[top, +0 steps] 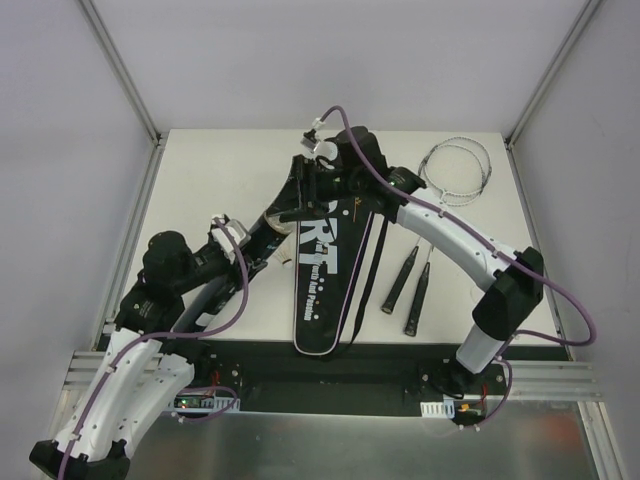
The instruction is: Pack up the badminton gear
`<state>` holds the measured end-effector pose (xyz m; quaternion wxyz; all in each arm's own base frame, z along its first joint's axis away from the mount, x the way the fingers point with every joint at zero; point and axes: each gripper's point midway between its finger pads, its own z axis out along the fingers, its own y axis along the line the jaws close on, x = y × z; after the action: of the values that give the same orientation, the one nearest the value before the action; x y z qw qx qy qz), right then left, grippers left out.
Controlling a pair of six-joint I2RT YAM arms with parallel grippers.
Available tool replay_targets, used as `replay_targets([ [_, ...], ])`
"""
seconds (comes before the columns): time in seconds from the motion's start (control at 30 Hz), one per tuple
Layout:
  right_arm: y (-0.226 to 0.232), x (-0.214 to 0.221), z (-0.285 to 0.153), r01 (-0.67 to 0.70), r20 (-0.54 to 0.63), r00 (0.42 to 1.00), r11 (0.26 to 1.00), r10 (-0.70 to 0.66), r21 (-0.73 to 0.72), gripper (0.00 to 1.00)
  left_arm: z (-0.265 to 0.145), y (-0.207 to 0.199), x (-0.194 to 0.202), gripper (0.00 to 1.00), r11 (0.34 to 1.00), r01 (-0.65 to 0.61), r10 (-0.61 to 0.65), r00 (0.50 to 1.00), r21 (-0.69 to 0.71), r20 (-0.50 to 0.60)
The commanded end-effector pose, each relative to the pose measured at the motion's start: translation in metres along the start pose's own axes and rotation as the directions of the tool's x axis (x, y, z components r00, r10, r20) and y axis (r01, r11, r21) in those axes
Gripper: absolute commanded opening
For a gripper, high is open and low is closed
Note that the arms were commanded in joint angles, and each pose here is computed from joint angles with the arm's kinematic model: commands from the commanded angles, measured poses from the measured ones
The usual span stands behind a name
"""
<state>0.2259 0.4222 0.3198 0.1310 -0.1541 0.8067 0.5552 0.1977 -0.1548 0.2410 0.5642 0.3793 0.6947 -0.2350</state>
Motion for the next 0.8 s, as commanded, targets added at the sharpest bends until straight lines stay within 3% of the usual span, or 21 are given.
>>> replay_targets([
  [0.0,0.064,-0.027,-0.037,0.098,0.112,0.991,0.973,-0.076,-0.208,0.66,-0.005,0.003,-0.021,0.0,0.999,-0.05,0.052,0.996,-0.018,0.072],
  [0.23,0.07,-0.049,-0.057,0.185,0.201,0.969,0.965,-0.147,-0.188,0.78,-0.01,0.005,-0.02,0.0,0.998,-0.039,0.043,0.996,-0.057,0.08],
  [0.3,0.05,-0.054,-0.059,0.157,0.207,0.97,0.981,-0.131,-0.112,0.79,-0.011,0.007,-0.019,0.0,0.997,-0.033,0.039,0.996,-0.073,0.076],
  [0.33,0.033,-0.063,-0.06,0.145,0.244,0.96,0.989,-0.135,-0.024,0.79,-0.013,0.009,-0.02,0.0,0.996,-0.032,0.038,0.996,-0.088,0.078],
  [0.43,-0.024,-0.066,-0.064,0.127,0.208,0.961,0.96,-0.181,0.248,0.8,-0.021,0.02,-0.02,0.0,0.985,-0.026,0.039,0.996,-0.173,0.074],
  [0.57,-0.09,-0.049,-0.043,0.105,0.028,0.991,0.892,-0.131,0.44,0.78,-0.036,0.035,-0.019,0.0,0.957,-0.019,0.037,0.998,-0.288,0.057],
  [0.67,-0.121,-0.035,-0.019,0.189,-0.116,0.982,0.853,-0.152,0.486,0.75,-0.046,0.038,-0.023,0.0,0.944,-0.029,0.053,0.997,-0.329,0.063],
  [0.7,-0.118,-0.04,-0.015,0.273,-0.153,0.962,0.841,-0.228,0.466,0.75,-0.048,0.038,-0.02,0.0,0.942,-0.032,0.053,0.997,-0.333,0.054],
  [0.77,-0.138,-0.03,0.005,0.342,-0.258,0.934,0.819,-0.246,0.46,0.75,-0.051,0.036,-0.021,0.0,0.942,-0.035,0.057,0.997,-0.333,0.057],
])
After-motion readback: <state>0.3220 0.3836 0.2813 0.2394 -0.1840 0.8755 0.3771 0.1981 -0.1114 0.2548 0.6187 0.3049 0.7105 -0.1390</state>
